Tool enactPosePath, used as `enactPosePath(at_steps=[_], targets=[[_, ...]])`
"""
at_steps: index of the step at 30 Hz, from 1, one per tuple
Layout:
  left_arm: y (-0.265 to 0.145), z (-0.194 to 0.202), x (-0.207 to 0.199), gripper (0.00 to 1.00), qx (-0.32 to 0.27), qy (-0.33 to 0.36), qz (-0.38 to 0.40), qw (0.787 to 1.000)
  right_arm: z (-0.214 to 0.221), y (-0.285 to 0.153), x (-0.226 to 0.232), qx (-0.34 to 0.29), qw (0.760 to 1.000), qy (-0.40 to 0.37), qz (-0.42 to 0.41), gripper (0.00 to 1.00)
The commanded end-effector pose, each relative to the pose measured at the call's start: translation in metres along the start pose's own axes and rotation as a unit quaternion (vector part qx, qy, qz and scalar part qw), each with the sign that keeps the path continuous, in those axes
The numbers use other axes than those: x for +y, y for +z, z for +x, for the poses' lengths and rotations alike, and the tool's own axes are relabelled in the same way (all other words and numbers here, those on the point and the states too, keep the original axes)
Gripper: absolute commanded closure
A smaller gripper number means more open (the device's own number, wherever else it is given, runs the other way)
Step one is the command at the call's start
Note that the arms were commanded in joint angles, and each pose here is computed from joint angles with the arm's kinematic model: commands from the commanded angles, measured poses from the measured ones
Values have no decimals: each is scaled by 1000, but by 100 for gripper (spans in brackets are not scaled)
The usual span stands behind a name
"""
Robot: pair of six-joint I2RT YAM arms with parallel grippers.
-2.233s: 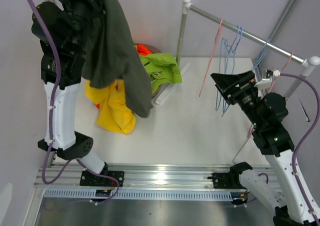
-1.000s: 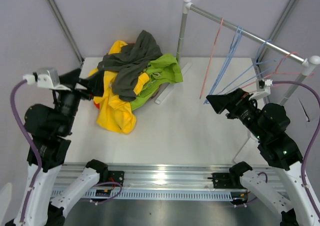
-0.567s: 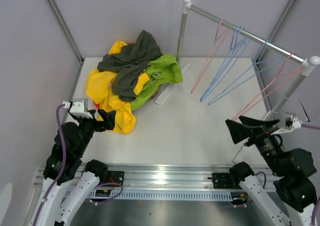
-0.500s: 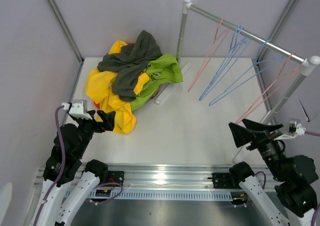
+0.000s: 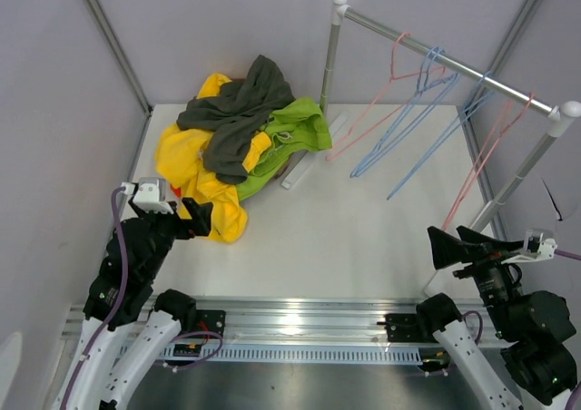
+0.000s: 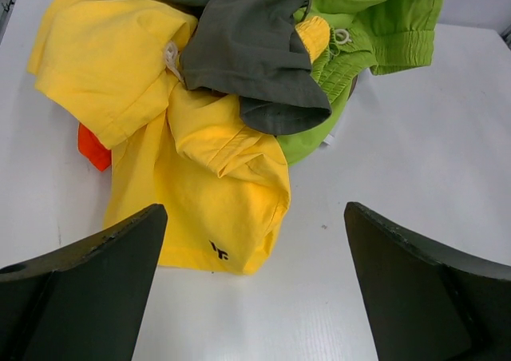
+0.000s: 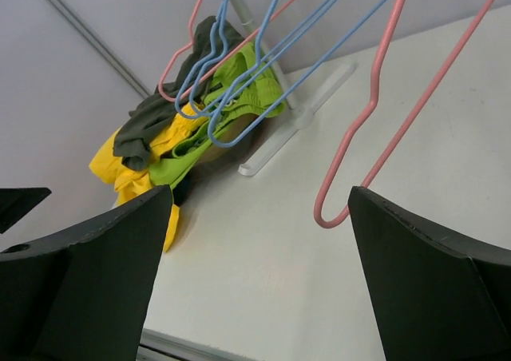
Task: Remove the shorts from the hanger
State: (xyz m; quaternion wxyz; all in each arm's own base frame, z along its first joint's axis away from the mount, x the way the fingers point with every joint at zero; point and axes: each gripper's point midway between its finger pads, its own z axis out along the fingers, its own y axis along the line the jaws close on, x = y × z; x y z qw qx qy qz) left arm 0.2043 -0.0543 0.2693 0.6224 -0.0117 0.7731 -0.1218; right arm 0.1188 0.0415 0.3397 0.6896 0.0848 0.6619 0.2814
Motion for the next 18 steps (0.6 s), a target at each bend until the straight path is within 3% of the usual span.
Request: enactPosePath(at_steps=[1,6,12,18], targets=[[4,2,-1,1,7,-2,0,1000,-1,19,-7,1,999,-25,29,1],[1,1,-1,1,-1,-5,0,1000,13,27,2,34,998,-46,3,1],[2,2,0,1,3,-6,-2,1000,2,11,-2,-11,999,-39,6,0],[1,2,3,1,2,-8,-12,1000,5,15,-2,-1,999,-43,7,0]])
